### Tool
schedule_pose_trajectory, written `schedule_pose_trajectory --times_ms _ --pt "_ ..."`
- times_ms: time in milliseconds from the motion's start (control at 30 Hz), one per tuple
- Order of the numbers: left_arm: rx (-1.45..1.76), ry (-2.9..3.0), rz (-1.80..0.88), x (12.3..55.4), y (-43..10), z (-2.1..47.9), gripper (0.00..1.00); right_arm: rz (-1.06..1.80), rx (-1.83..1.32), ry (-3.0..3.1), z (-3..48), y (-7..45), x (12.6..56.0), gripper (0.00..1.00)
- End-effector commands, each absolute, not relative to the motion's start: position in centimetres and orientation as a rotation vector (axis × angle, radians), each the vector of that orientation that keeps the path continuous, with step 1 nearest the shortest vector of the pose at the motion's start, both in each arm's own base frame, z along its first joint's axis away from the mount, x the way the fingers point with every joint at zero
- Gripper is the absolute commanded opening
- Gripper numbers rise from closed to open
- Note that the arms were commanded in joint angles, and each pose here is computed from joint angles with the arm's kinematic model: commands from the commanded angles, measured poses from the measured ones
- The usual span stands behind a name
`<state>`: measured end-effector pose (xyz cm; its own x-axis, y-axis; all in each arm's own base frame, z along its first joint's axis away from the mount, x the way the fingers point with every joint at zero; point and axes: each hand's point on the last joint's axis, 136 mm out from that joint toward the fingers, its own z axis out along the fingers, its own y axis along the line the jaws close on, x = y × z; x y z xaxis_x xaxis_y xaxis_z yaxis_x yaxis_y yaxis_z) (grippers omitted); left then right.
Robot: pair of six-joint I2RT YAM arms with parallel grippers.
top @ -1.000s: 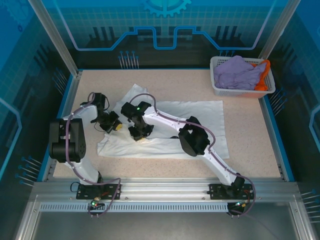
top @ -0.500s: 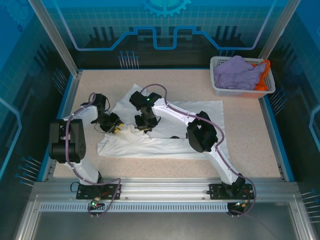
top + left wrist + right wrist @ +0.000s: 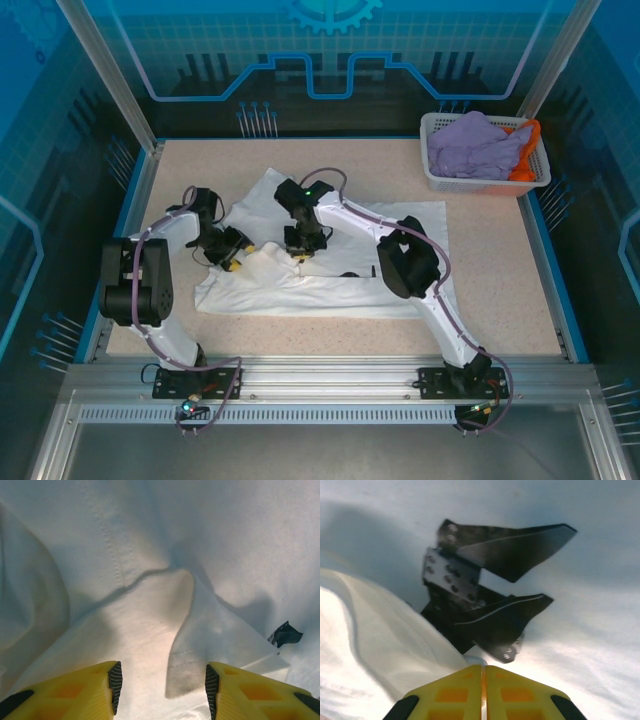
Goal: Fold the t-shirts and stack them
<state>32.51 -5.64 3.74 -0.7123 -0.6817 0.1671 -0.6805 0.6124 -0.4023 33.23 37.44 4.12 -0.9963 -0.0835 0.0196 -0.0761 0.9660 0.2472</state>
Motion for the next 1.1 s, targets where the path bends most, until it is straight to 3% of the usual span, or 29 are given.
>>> schedule_pose_trajectory --times_ms 0,400,533,733,1067 --pt "-1.197 2.834 -0.695 32.3 -5.8 3.6 0.51 -0.397 0.057 -3.045 3.4 37.1 33.0 0.09" --pt "-1.242 2.767 -0.847 35.8 -7.0 4.0 0.48 -0.412 0.067 -3.042 3.7 37.3 33.0 0.10" --pt "-1.252 2.757 -0.847 36.6 -7.0 3.9 0.34 -0.410 0.064 -3.042 3.9 37.2 32.9 0.10" --pt "-1.242 2.757 -0.817 37.5 -6.5 3.8 0.03 -0.393 0.032 -3.035 4.1 36.8 33.0 0.11" --pt "-1.248 2.739 -0.740 39.2 -5.1 4.2 0.00 -0.386 -0.153 -3.015 4.6 35.3 33.8 0.16"
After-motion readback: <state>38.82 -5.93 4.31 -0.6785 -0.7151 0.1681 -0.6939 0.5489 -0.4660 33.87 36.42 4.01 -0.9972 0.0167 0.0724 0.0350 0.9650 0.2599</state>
